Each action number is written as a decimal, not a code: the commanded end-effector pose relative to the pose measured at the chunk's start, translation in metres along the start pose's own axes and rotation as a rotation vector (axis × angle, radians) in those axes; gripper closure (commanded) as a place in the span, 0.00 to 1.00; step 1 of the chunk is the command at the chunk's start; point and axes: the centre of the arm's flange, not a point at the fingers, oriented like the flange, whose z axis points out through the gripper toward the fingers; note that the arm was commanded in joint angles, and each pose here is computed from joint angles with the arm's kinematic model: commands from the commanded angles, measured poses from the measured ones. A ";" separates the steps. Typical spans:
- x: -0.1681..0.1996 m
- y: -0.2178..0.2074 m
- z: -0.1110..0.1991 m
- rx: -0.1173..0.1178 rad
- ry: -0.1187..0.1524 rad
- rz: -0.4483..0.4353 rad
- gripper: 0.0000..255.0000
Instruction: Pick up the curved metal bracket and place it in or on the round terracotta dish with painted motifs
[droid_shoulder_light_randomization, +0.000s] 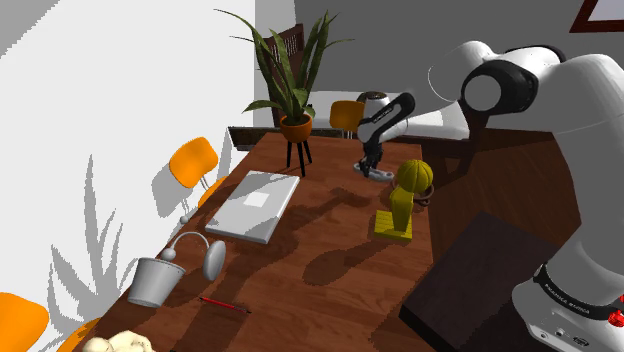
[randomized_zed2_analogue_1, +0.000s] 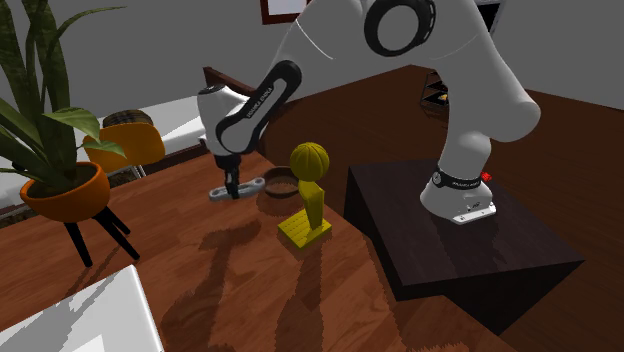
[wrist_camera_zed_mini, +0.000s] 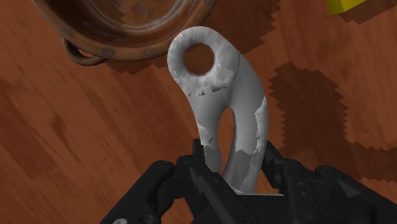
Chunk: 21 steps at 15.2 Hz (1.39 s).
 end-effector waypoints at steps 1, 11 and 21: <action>-0.001 0.000 -0.010 0.000 0.000 0.000 1.00; -0.047 0.026 -0.043 0.000 0.000 0.000 1.00; -0.154 0.084 -0.043 0.000 0.000 0.000 1.00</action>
